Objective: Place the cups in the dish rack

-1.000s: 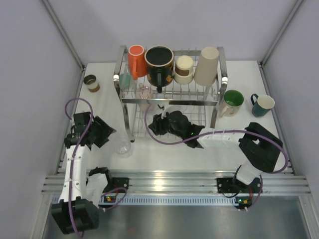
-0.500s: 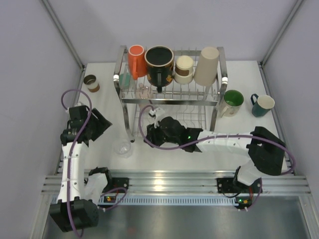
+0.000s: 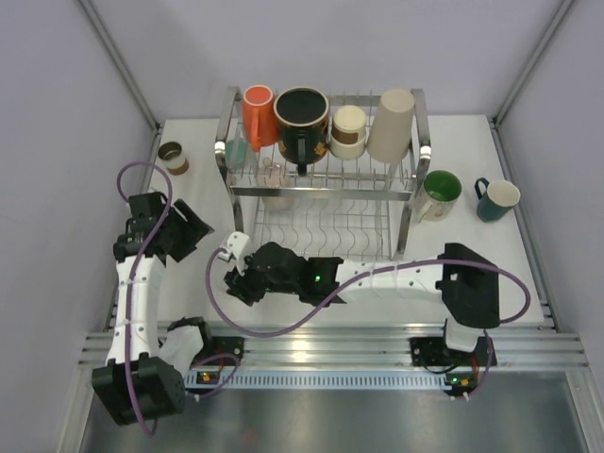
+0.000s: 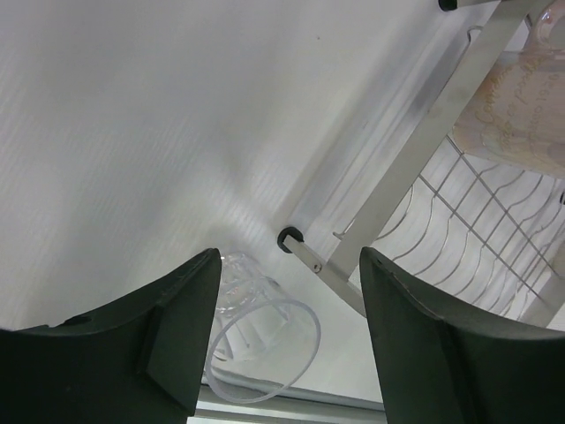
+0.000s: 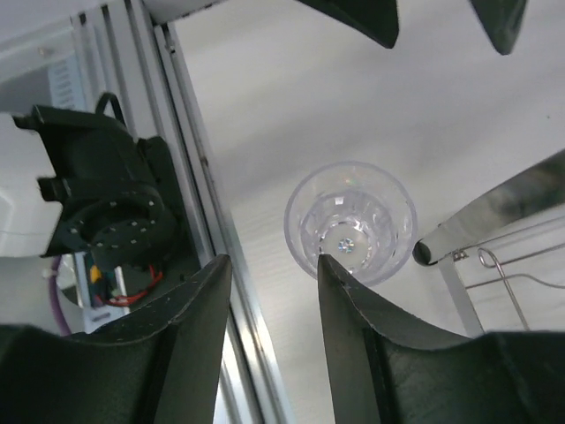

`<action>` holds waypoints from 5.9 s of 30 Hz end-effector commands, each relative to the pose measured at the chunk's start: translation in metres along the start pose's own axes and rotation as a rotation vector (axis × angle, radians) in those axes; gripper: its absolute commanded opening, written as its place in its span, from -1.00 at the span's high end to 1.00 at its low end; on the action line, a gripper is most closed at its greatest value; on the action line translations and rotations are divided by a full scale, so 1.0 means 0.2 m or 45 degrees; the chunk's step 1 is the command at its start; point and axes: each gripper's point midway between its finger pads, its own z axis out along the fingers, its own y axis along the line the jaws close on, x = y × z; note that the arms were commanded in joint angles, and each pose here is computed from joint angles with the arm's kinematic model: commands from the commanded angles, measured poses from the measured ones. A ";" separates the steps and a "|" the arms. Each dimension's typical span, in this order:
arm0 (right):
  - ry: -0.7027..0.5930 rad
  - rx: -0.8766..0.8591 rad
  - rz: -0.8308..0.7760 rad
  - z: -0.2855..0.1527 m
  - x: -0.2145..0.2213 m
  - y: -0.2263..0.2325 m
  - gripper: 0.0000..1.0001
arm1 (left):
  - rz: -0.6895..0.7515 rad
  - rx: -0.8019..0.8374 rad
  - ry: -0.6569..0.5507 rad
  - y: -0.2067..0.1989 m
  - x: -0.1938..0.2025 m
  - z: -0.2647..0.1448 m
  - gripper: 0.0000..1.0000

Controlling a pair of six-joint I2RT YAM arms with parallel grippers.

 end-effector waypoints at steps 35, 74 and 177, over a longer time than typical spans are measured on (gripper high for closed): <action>-0.103 -0.020 -0.260 -0.12 -0.25 0.02 1.00 | -0.065 0.497 -0.110 -0.30 -0.22 -0.24 -0.43; -1.838 0.230 -0.235 -1.75 -2.19 -0.08 1.00 | 0.042 2.152 -0.542 -1.31 -0.67 -2.08 -0.81; -1.233 0.180 -0.360 -1.38 -1.13 -0.23 -0.38 | 0.129 2.134 -0.175 -1.50 -0.07 -1.81 1.00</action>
